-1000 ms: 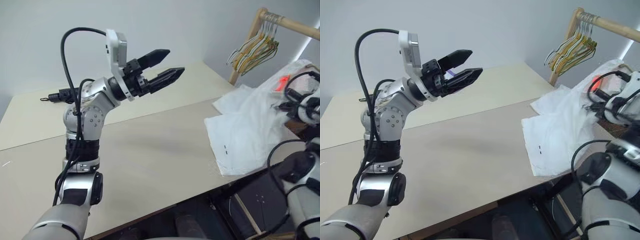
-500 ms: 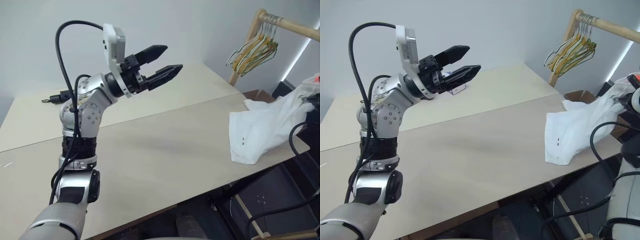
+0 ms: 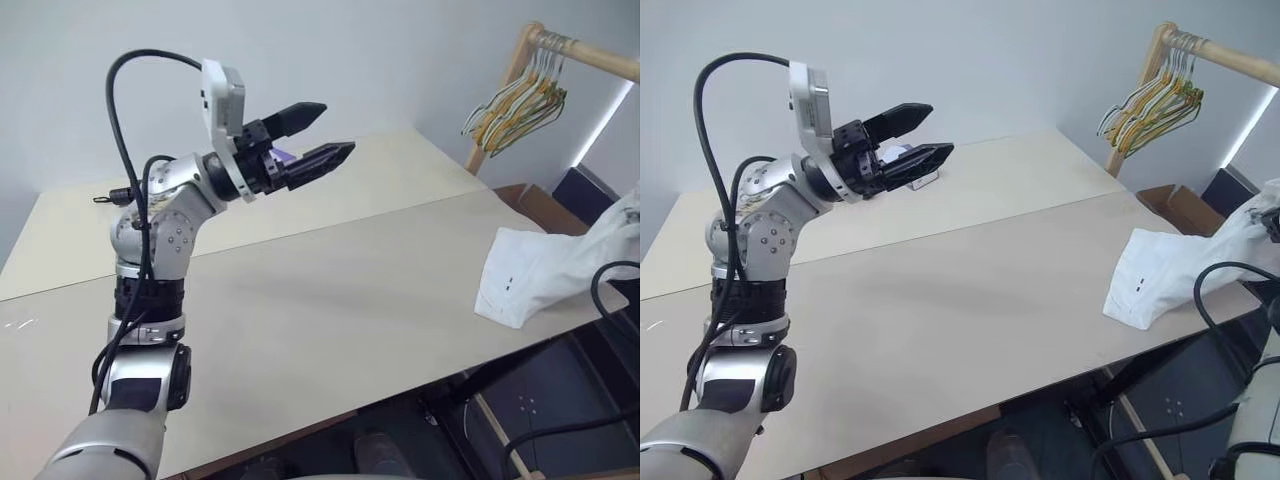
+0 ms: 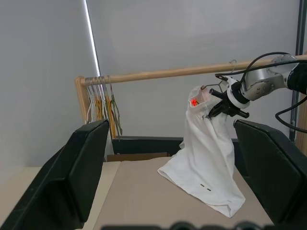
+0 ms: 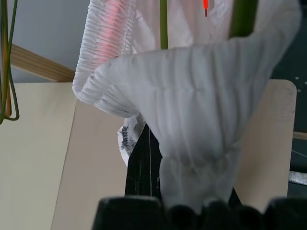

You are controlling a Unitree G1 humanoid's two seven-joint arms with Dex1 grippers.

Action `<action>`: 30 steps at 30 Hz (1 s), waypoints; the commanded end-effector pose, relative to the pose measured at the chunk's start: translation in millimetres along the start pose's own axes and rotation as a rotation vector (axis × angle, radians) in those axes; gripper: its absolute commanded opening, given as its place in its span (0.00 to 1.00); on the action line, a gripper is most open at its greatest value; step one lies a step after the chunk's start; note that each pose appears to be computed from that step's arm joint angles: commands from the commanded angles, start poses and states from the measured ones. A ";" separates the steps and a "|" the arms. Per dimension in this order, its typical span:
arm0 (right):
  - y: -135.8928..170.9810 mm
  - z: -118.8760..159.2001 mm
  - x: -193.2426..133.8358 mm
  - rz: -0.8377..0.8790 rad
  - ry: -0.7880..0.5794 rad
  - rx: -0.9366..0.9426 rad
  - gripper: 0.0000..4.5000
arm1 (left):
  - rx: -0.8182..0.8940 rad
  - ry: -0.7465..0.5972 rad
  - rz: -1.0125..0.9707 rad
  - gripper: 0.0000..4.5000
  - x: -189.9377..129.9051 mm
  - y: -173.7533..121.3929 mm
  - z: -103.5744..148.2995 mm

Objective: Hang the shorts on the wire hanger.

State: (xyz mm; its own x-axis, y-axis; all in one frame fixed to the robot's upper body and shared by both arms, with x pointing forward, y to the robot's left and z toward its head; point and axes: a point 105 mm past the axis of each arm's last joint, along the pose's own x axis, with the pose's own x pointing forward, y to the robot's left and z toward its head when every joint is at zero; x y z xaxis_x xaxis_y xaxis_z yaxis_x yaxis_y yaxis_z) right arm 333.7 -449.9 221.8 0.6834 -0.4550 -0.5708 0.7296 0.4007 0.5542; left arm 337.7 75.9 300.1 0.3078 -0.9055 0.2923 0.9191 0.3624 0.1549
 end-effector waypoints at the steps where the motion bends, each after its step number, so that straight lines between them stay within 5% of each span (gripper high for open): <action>1: -3.0 10.2 -4.2 0.023 -0.022 0.071 0.00 | 0.036 -0.008 -0.026 1.00 0.4 -6.1 9.8; 14: -18.7 42.8 -22.5 0.040 -0.097 0.171 0.00 | 0.027 0.010 -0.038 1.00 -2.4 -9.2 7.2; 27: -41.4 37.5 -14.2 -0.043 -0.100 0.148 0.00 | 0.020 0.021 -0.042 1.00 -5.3 -12.6 5.3; 30: -37.6 40.0 -16.8 -0.040 -0.113 0.100 0.20 | 0.019 0.026 -0.041 1.00 -6.1 -12.8 4.6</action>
State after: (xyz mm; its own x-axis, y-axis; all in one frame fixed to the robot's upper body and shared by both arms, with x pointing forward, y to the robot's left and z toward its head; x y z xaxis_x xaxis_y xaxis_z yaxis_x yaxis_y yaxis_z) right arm 294.8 -485.4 215.6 0.6118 -0.5355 -0.5821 0.7785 0.2774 0.5630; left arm 328.2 76.4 292.8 0.2870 -0.9240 0.2528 0.9312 0.3310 0.1527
